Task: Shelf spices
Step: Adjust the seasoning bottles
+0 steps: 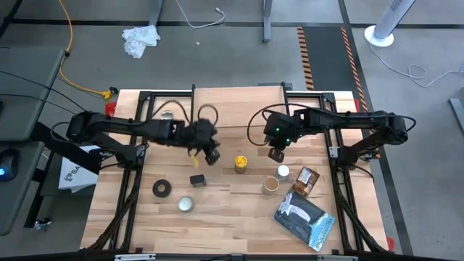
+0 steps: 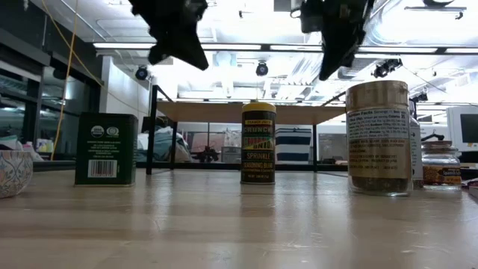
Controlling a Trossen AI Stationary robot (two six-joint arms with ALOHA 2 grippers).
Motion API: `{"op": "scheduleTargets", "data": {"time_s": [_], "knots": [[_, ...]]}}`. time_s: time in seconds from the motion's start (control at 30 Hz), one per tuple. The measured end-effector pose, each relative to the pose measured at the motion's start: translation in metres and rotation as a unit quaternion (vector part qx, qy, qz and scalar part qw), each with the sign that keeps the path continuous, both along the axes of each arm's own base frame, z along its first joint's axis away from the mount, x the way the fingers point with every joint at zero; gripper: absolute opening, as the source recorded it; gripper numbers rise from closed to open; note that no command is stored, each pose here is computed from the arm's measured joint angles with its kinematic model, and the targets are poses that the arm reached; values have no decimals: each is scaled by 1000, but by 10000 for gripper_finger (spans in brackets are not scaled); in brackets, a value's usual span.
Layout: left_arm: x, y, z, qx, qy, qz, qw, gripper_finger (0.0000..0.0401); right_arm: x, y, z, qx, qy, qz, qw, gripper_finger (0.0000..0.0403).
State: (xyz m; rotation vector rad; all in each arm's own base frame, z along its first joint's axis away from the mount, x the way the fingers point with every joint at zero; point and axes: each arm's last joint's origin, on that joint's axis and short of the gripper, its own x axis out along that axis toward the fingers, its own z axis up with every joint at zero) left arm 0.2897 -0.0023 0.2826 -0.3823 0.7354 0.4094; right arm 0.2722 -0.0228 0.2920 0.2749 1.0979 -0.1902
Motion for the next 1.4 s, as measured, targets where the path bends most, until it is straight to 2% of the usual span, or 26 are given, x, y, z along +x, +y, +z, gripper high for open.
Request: {"op": "scheduleTargets", "data": {"time_s": [0.13,0.27,0.37,0.47,0.6,0.83,0.97,1.17,1.4], "knots": [[-7,-30,-3,-14,13,17,1000,0,11,6,0,7,-38,63,997,0],[-19,-57,-7,-35,37,22,998,0,24,12,-10,26,-44,84,995,0],[-33,-69,-13,-30,83,40,995,0,33,21,-23,32,-23,81,996,0],[-46,-73,-17,-11,128,70,989,0,44,29,-38,24,-6,63,998,0],[-59,-73,-18,7,170,81,982,0,60,32,-60,24,6,13,1000,0],[-73,-75,-9,26,174,60,983,0,77,33,-92,56,36,-56,996,0],[-88,-75,-2,51,174,58,982,0,82,38,-94,47,13,-84,995,0],[-115,-71,9,80,181,78,977,0,95,43,-92,83,-50,-111,989,0],[-140,-66,23,74,146,115,980,0,107,46,-83,124,-119,-119,978,0]]}}
